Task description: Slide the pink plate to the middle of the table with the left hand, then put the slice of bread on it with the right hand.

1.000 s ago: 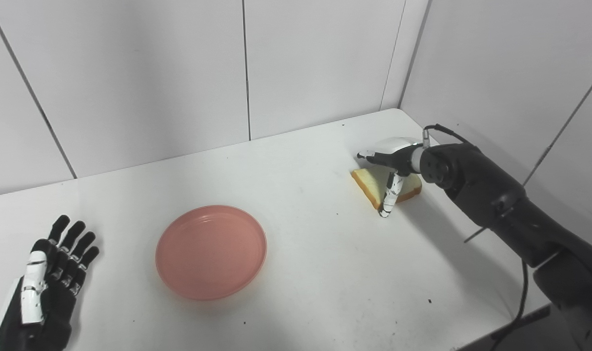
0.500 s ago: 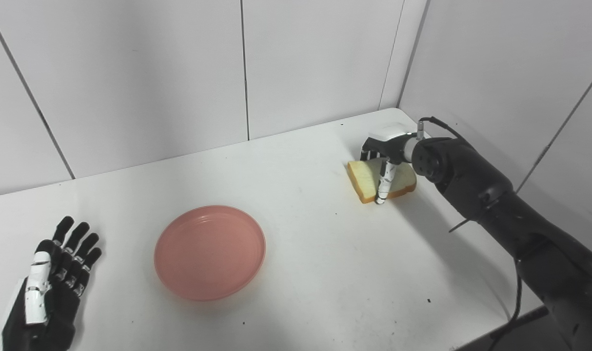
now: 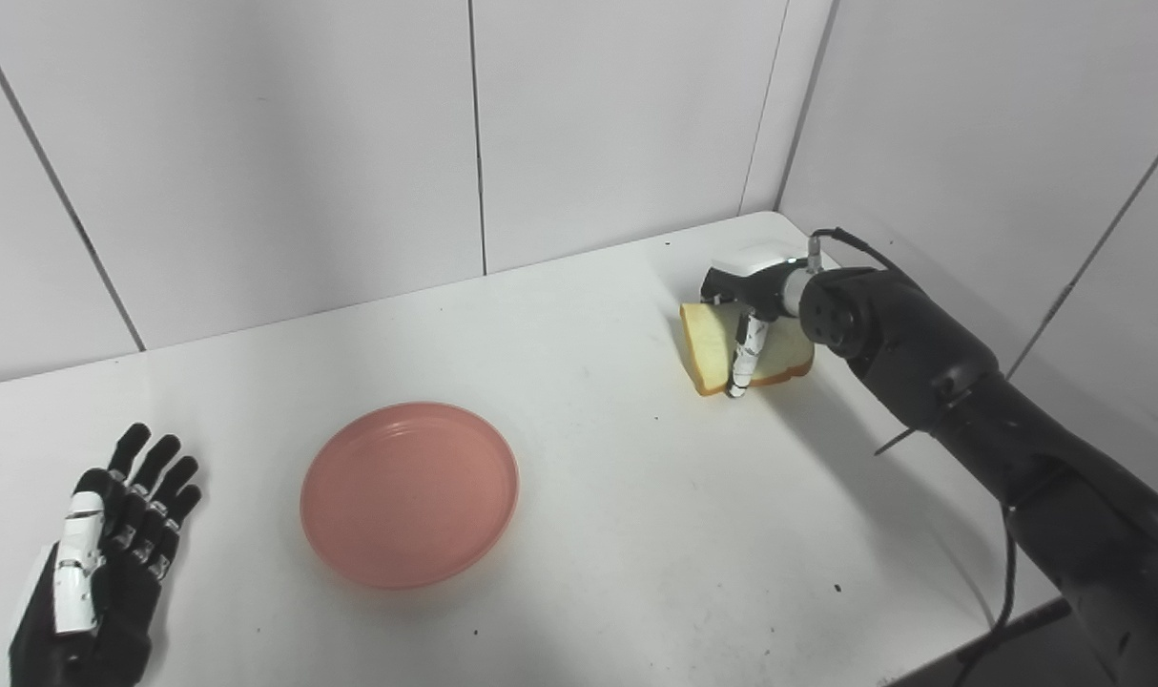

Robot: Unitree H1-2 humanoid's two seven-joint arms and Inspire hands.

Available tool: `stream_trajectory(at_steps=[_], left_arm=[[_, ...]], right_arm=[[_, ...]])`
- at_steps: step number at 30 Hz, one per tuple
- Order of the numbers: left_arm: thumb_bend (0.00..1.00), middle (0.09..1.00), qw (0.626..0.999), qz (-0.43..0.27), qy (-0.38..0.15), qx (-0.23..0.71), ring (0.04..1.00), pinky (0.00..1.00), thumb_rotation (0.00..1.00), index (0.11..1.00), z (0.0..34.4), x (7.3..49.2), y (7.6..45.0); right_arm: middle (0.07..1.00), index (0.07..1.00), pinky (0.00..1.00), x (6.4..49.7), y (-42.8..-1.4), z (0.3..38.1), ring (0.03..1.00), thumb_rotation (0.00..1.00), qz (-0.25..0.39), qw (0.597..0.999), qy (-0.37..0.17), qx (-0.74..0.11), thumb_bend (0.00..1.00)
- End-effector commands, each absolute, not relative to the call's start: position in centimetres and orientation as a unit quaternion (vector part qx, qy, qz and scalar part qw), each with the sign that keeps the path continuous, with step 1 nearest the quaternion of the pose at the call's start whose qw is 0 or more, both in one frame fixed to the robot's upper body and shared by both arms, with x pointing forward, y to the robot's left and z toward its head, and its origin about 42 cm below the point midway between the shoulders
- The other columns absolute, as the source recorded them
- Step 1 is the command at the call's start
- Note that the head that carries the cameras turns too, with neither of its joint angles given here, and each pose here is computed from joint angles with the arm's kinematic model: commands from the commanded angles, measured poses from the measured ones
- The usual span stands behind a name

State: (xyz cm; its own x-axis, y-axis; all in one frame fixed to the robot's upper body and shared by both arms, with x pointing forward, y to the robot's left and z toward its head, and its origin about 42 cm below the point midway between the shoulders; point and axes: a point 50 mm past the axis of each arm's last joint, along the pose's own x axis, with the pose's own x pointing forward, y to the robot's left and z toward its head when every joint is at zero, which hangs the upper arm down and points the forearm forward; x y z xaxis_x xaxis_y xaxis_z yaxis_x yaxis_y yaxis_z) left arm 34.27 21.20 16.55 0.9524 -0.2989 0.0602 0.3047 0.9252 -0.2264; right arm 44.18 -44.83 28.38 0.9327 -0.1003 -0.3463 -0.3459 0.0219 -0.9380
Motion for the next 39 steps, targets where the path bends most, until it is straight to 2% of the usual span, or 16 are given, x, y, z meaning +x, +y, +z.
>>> stream_trajectory(at_steps=[1,9,13,22,27,35,39], left_arm=[[0.46,0.965,0.978,-0.163,-0.044,-0.122,0.955,0.98,1.0,0.952,17.9,34.8,20.7],[0.46,0.946,0.981,-0.151,-0.049,-0.111,0.937,0.94,1.0,0.934,17.8,34.7,19.2],[0.42,0.944,0.982,-0.148,-0.05,-0.107,0.938,0.93,1.0,0.927,17.7,34.6,18.0],[0.42,0.946,0.984,-0.146,-0.047,-0.093,0.938,0.94,1.0,0.933,17.3,34.5,15.5],[0.44,0.956,0.984,-0.141,-0.046,-0.094,0.942,0.94,1.0,0.95,17.2,34.7,14.6],[0.44,0.946,0.985,-0.129,-0.048,-0.101,0.938,0.93,1.0,0.942,17.9,34.9,13.6],[0.43,0.943,0.986,-0.123,-0.048,-0.101,0.936,0.93,1.0,0.94,18.1,35.0,13.1]], right_arm=[[0.465,0.517,0.4,44.4,-45.3,32.6,0.46,0.0,0.048,0.709,0.114,-0.695,0.53],[0.466,0.518,0.4,43.6,-42.6,35.9,0.455,0.0,0.023,0.744,0.049,-0.666,0.52],[0.467,0.519,0.41,43.0,-40.6,37.1,0.46,0.0,0.027,0.746,0.023,-0.665,0.52],[0.448,0.529,0.36,43.0,-33.9,38.3,0.409,0.0,0.08,0.727,-0.083,-0.677,0.52],[0.457,0.521,0.37,43.2,-29.6,38.5,0.429,0.0,0.108,0.722,-0.133,-0.67,0.52],[0.435,0.534,0.32,43.5,-23.4,37.8,0.384,0.0,0.174,0.73,-0.18,-0.636,0.52],[0.438,0.533,0.34,43.1,-21.4,37.4,0.39,0.0,0.194,0.727,-0.197,-0.628,0.52]])
